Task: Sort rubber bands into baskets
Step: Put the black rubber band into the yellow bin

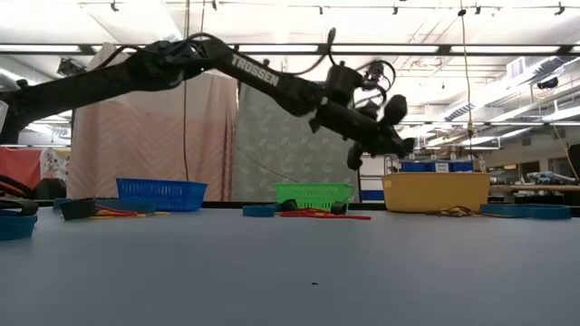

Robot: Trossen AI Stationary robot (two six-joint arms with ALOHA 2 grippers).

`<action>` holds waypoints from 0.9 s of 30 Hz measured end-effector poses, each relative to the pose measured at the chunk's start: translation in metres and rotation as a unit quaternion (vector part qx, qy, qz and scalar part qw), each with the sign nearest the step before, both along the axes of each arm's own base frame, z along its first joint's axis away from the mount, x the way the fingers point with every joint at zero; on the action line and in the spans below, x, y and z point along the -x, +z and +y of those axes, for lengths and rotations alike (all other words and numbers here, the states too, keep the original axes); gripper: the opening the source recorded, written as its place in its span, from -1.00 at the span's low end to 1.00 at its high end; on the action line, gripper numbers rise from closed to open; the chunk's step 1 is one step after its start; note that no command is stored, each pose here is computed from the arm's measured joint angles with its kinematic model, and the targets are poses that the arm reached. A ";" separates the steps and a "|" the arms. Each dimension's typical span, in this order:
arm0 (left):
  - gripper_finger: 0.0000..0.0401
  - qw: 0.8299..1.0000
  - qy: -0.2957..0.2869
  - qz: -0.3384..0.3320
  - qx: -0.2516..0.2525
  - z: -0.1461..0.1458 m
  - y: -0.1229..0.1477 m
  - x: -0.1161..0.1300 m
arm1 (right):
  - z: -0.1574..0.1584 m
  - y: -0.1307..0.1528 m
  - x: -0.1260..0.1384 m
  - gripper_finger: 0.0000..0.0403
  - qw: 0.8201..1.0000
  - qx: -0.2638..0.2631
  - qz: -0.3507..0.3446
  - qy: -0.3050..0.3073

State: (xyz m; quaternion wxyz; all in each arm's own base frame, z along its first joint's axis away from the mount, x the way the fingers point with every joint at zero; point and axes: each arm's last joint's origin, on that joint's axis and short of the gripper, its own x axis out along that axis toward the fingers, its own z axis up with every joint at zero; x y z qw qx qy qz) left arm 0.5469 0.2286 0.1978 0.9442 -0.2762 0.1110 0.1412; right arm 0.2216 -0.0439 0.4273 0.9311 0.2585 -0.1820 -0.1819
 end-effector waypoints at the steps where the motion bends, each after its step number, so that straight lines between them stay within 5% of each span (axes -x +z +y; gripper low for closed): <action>1: -0.76 1.000 0.002 0.008 0.001 -0.003 -0.006 -0.002 | 0.000 0.000 0.000 0.15 1.000 -0.001 0.000 0.001; 10: -0.22 0.995 0.017 0.048 -0.081 -0.020 -0.012 -0.009 | 0.002 -0.002 -0.001 0.15 1.000 -0.005 0.009 0.005; 18: 0.25 0.993 0.026 0.081 -0.077 -0.014 -0.017 -0.004 | 0.002 -0.002 -0.001 0.15 1.000 -0.005 0.009 0.005; 27: 0.36 0.995 0.033 0.047 -0.087 -0.007 0.001 -0.002 | 0.002 -0.002 -0.001 0.15 1.000 -0.004 0.010 0.005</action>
